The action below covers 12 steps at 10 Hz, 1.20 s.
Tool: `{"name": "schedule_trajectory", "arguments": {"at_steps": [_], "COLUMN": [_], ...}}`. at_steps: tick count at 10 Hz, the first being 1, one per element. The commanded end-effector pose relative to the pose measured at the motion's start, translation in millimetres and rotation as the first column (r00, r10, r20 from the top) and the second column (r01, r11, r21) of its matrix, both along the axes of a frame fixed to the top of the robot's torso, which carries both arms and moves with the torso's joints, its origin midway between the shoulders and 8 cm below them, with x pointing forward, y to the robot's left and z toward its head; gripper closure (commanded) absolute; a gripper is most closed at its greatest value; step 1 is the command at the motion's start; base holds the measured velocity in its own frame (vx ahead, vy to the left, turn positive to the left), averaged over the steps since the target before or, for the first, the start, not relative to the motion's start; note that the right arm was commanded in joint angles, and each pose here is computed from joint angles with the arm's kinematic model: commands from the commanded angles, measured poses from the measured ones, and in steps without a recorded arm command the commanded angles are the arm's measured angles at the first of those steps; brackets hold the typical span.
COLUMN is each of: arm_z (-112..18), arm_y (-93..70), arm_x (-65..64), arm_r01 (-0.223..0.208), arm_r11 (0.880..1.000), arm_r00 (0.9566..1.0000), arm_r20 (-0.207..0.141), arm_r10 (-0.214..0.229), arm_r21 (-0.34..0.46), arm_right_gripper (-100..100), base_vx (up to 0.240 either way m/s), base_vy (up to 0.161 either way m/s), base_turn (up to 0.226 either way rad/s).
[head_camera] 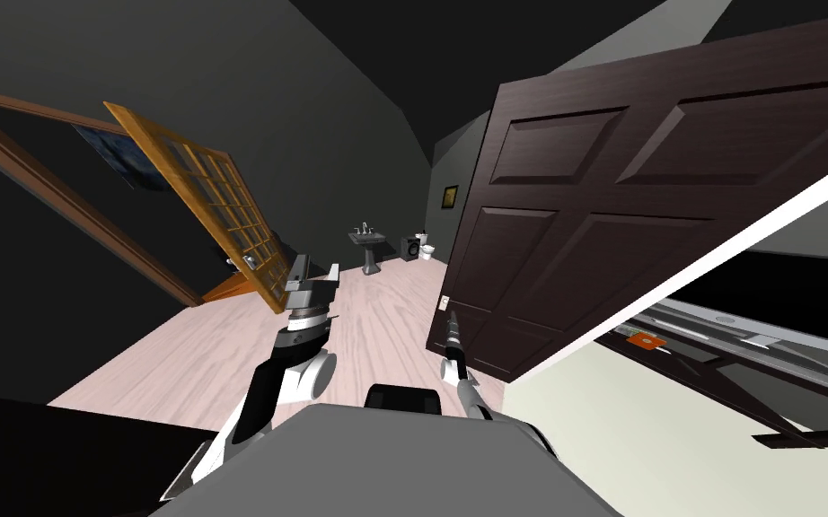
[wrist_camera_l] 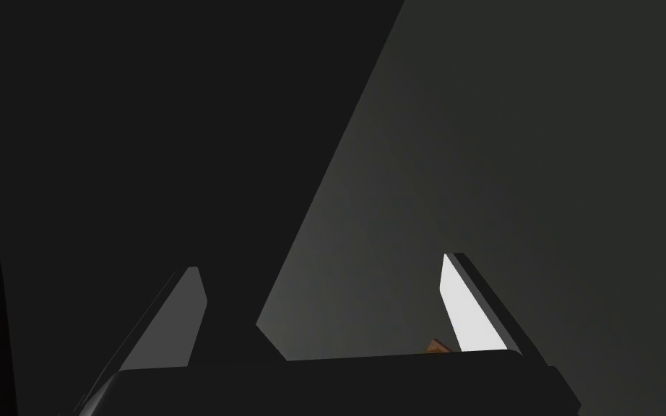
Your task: Push the door open
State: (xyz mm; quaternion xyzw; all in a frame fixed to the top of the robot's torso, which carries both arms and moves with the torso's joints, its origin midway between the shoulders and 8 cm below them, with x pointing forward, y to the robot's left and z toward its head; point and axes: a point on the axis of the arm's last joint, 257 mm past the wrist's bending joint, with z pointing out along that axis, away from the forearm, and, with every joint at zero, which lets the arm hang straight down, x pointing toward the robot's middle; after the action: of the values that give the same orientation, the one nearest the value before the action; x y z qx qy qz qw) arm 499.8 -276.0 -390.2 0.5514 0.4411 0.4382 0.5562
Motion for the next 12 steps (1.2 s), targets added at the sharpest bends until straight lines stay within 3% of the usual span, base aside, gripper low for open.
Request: {"name": "schedule_trajectory", "arguments": {"at_steps": [1, 4, 8, 10, 12], "arm_z": [1.0, 3.4, 12.2, 11.3, 7.2], "arm_y": [-6.1, -19.2, -60.4, -58.9, -45.8], "arm_x": [0.2, 0.5, -0.6, -1.6, -3.0], "arm_r01": [0.003, 0.010, 0.036, 0.038, 0.034], "arm_r11": [1.000, 0.999, 0.995, 0.996, 0.997], "arm_r00": [1.0000, 0.9999, 0.9993, 0.9992, 0.9994], "arm_r20": [0.001, 0.003, 0.013, 0.014, 0.011], "arm_r10": [-0.003, -0.010, -0.035, -0.037, -0.034], "arm_r21": [-0.010, -0.030, -0.091, -0.087, -0.062], "arm_right_gripper": [-100, -100, -100, -100, -100], "base_vx": [0.051, 0.085, 0.166, 0.149, 0.094], "base_vy": [-0.151, -0.170, -0.109, 0.072, 0.166], "base_turn": [0.003, 0.005, 0.023, 0.008, 0.026]}}
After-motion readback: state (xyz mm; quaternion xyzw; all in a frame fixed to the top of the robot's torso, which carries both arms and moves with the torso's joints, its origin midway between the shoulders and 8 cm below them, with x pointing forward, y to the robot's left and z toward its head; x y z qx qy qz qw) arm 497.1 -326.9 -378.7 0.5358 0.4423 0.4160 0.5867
